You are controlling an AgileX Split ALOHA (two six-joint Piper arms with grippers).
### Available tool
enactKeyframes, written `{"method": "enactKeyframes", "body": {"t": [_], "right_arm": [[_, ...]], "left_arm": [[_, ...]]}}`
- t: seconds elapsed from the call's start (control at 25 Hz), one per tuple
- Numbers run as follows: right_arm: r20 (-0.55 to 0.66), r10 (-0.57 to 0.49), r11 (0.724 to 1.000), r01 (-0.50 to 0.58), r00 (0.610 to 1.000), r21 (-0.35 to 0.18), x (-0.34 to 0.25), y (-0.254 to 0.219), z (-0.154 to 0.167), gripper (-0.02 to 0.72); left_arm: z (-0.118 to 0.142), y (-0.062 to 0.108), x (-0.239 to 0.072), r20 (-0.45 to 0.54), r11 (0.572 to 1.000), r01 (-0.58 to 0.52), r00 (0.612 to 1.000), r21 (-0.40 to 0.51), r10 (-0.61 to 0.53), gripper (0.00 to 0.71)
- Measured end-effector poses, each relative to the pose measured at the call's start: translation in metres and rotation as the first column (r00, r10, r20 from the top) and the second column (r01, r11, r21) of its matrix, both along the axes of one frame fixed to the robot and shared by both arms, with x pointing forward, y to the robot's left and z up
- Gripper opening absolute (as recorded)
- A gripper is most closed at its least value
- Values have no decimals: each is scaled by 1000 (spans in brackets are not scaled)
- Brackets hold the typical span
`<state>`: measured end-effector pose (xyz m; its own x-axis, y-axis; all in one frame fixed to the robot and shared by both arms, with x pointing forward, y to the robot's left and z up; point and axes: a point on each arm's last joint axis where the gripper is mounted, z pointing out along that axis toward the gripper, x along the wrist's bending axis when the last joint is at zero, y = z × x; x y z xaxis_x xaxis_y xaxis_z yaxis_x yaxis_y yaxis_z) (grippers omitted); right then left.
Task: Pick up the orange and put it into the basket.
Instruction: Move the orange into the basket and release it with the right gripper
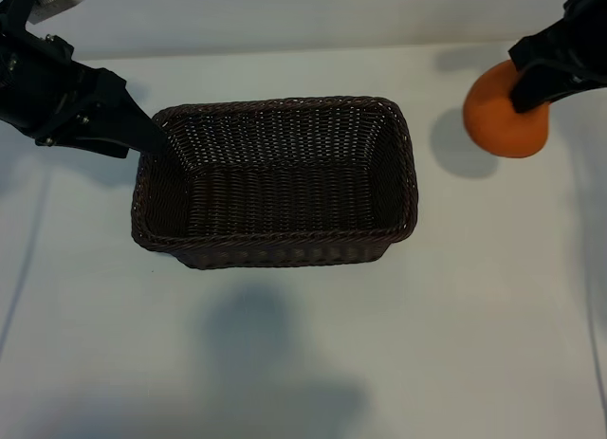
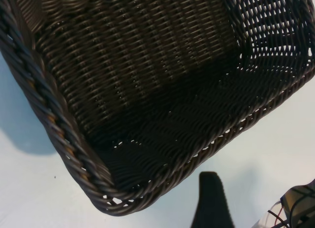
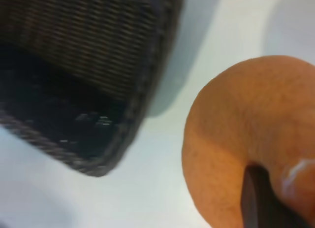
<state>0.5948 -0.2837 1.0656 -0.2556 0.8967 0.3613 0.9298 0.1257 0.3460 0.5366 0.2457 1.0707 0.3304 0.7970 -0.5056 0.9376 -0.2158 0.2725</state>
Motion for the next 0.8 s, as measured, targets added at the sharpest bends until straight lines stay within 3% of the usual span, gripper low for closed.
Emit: {"method": "enactKeyframes", "body": {"t": [0.12, 0.4, 0.8], "right_arm": [[-10, 12, 999, -12, 1000, 40, -1, 7, 1, 50], [11, 120, 992, -121, 993, 41, -4, 51, 2, 50], [82, 185, 980, -190, 979, 51, -11, 109, 4, 50]], "left_arm": [[0, 0, 0, -1, 1000, 1, 1000, 0, -1, 527], [0, 0, 0, -2, 1000, 1, 1000, -2, -1, 527], [1, -2, 0, -6, 1000, -2, 1000, -26, 2, 527]]}}
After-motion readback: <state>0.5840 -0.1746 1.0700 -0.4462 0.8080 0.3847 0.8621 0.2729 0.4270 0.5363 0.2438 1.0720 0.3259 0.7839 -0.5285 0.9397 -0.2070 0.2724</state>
